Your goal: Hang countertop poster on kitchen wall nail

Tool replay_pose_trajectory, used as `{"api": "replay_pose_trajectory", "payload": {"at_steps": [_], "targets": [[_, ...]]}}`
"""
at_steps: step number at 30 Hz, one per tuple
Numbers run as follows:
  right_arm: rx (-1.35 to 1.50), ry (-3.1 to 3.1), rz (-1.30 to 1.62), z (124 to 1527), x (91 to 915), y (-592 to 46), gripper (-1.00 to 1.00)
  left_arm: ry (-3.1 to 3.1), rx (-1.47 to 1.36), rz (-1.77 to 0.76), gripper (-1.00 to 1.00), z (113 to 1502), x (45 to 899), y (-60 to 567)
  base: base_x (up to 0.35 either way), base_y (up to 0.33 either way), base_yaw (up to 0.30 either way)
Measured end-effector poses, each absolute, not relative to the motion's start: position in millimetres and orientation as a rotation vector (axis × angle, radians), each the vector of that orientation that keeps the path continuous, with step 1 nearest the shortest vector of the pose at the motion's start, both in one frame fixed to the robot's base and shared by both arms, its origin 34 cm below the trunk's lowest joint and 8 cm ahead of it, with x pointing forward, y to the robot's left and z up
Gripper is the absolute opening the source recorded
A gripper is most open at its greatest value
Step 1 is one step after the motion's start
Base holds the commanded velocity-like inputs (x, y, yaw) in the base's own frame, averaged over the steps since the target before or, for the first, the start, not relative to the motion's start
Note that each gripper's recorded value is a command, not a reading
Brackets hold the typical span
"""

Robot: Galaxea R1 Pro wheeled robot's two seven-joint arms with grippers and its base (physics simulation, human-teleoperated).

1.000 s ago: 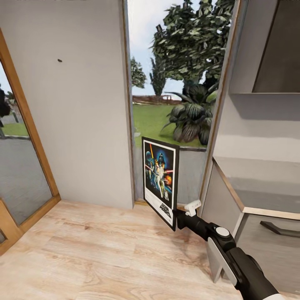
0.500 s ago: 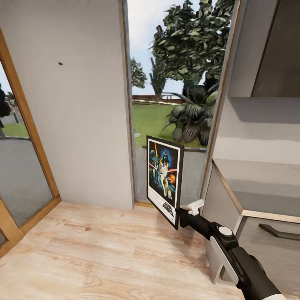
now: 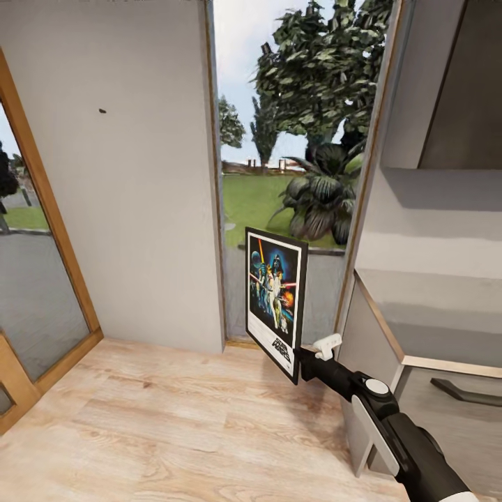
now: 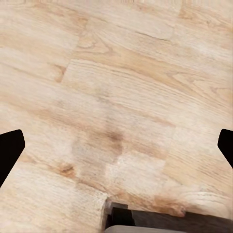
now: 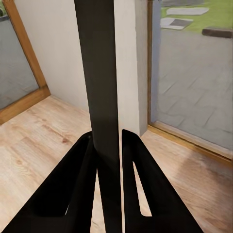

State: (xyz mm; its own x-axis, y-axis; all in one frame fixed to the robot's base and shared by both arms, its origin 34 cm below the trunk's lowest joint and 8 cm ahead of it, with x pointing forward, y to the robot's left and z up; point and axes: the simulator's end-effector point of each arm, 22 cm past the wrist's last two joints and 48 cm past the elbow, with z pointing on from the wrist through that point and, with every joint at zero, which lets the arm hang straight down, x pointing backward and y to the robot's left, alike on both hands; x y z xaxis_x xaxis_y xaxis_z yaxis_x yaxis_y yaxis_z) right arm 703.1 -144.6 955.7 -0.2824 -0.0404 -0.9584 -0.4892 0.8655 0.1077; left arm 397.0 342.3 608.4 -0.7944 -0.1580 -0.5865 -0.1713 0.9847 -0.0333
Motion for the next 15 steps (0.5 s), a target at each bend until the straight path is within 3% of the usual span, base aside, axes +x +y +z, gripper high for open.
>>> {"api": "replay_pose_trajectory", "payload": {"at_steps": [15], "targets": [[-0.399,1.82,0.459,975,701,-144,-1.0,2.504,-0.23,0.03,1.0,628,395,343,0.0,0.0,0.0]]}}
